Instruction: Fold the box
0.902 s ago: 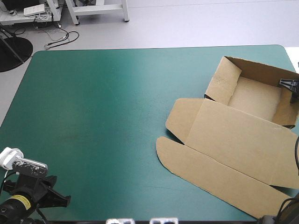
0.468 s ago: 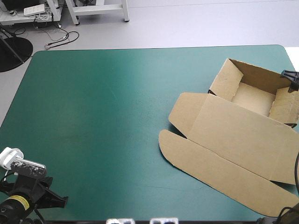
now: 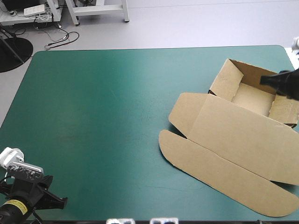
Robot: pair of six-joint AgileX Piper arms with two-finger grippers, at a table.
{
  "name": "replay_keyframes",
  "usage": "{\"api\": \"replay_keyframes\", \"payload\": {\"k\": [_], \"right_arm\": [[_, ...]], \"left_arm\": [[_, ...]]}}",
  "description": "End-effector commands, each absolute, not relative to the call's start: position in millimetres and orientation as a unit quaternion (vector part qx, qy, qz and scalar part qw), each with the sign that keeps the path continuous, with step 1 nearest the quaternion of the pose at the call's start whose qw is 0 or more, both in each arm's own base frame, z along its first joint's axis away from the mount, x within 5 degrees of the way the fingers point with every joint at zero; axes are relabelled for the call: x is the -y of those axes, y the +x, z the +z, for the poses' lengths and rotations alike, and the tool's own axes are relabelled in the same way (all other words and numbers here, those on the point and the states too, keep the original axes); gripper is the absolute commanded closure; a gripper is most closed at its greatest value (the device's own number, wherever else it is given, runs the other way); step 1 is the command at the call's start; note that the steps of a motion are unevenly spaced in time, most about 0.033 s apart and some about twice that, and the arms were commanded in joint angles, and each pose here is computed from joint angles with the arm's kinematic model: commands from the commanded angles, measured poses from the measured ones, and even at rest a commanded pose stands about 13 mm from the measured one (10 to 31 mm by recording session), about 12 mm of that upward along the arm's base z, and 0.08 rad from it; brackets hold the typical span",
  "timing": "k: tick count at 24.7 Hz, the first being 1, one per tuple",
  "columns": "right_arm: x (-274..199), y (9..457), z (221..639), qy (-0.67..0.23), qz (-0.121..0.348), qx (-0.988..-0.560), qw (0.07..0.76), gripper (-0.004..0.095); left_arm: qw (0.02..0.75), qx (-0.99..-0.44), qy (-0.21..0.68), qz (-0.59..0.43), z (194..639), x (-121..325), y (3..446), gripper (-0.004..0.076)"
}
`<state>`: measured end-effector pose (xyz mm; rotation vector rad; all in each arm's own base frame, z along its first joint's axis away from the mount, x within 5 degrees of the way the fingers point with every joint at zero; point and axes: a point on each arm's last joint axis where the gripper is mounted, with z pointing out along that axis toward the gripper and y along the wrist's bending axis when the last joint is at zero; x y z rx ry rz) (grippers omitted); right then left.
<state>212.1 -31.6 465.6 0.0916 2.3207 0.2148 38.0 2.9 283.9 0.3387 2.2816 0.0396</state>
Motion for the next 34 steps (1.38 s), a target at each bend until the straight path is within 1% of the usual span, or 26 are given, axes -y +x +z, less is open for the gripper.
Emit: {"api": "replay_keyframes", "payload": {"k": [1, 3, 6, 7, 11, 13, 16, 22, 24, 34], "right_arm": [[11.0, 181.5, 455.2, -0.007, 0.081, -0.917, 0.391, 0.0699], [4.4, 165.5, 435.0, -0.016, 0.082, -0.925, 0.370, 0.0698], [0.0, 142.3, 404.7, -0.021, 0.079, -0.931, 0.355, 0.0699], [-1.4, 130.9, 382.1, -0.018, 0.076, -0.930, 0.359, 0.0699], [-7.2, 94.1, 325.4, -0.025, 0.067, -0.929, 0.363, 0.0716], [-9.4, 81.5, 304.3, -0.019, 0.067, -0.923, 0.379, 0.0732], [-12.1, 63.3, 285.4, -0.019, 0.061, -0.914, 0.402, 0.0748], [-15.5, 44.6, 284.3, -0.026, 0.053, -0.895, 0.443, 0.0748], [-17.7, 40.8, 282.8, -0.023, 0.064, -0.897, 0.438, 0.0748], [-18.2, 40.5, 282.5, -0.025, 0.066, -0.898, 0.435, 0.0748]], "left_arm": [[0.429, -0.893, 0.136, 0.010, 288.5, -0.5, 43.0, 0.0734], [0.421, -0.897, 0.137, 0.011, 282.7, -0.1, 43.8, 0.0734], [0.411, -0.901, 0.139, 0.008, 276.0, 0.9, 44.4, 0.0734], [0.408, -0.901, 0.148, 0.006, 275.1, 1.9, 44.1, 0.0734], [0.409, -0.899, 0.158, 0.008, 275.3, 2.4, 44.1, 0.0734], [0.409, -0.899, 0.158, 0.008, 275.3, 2.4, 44.1, 0.0734], [0.409, -0.899, 0.158, 0.008, 275.3, 2.4, 44.1, 0.0734], [0.409, -0.899, 0.158, 0.008, 275.3, 2.4, 44.1, 0.0734], [0.409, -0.899, 0.158, 0.008, 275.3, 2.4, 44.1, 0.0734], [0.402, -0.903, 0.153, 0.009, 274.2, 1.6, 43.3, 0.0734]]}}
